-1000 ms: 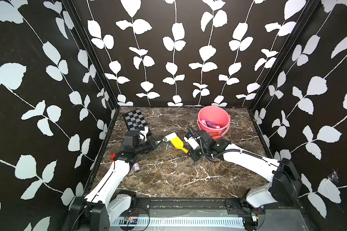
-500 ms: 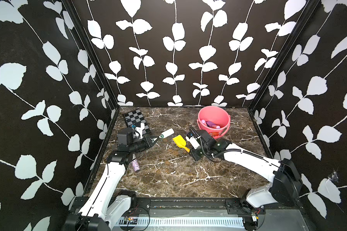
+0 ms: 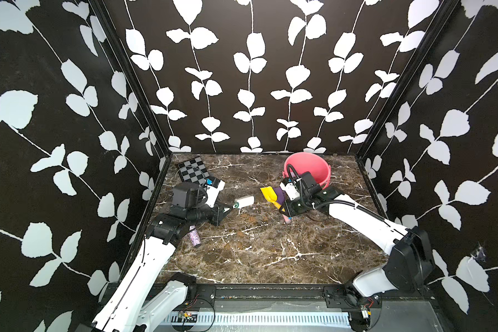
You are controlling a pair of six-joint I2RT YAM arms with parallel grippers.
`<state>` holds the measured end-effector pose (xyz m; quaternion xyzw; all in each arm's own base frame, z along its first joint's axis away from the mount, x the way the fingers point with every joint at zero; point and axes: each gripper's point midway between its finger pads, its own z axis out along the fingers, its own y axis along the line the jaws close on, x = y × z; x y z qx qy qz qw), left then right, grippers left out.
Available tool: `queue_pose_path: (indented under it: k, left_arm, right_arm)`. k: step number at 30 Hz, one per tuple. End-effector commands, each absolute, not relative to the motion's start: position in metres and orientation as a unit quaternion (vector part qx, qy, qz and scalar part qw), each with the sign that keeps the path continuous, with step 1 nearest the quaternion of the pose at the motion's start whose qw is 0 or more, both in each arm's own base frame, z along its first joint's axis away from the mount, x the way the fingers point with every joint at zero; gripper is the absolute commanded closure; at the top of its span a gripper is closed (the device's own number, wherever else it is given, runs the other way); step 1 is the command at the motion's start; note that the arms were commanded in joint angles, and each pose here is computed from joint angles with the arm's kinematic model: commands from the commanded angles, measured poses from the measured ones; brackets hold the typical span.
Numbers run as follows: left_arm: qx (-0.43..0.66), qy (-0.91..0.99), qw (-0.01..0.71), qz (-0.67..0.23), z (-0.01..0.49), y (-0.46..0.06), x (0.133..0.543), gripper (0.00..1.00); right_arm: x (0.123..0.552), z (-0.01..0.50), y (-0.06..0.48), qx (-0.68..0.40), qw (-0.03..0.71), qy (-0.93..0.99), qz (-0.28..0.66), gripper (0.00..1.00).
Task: Brush the soil off the hand trowel and place it into the bucket
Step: Brush off the soil from the hand trowel.
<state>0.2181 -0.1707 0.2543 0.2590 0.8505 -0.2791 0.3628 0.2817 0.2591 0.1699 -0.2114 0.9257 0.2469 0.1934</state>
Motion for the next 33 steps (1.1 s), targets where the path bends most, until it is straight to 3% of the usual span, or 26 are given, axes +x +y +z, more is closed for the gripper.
queue_pose_path:
  k: [1,11,19,26,33]
  left_arm:
    - [0.363,0.844,0.355,-0.173,0.237,-0.16,0.208,1.0]
    - [0.513,0.767,0.379,-0.077,0.237,-0.179,0.203,1.0]
    - [0.648,0.666,0.367,-0.044,0.228,-0.216,0.186,1.0]
    - [0.675,0.62,0.396,-0.047,0.234,-0.24,0.189,1.0]
    - [0.681,0.601,0.418,0.006,0.238,-0.239,0.206,1.0]
  right_arm:
    - [0.267,0.208,0.267,-0.228,0.186,0.906,0.304,1.0]
    - [0.257,0.237,0.273,-0.193,0.138,0.879,0.414,1.0]
    - [0.239,0.22,0.293,-0.166,0.067,0.865,0.469,1.0]
    - [0.223,0.204,0.309,-0.168,0.016,0.857,0.487,1.0]
    - [0.21,0.19,0.309,-0.188,-0.005,0.863,0.468,1.0]
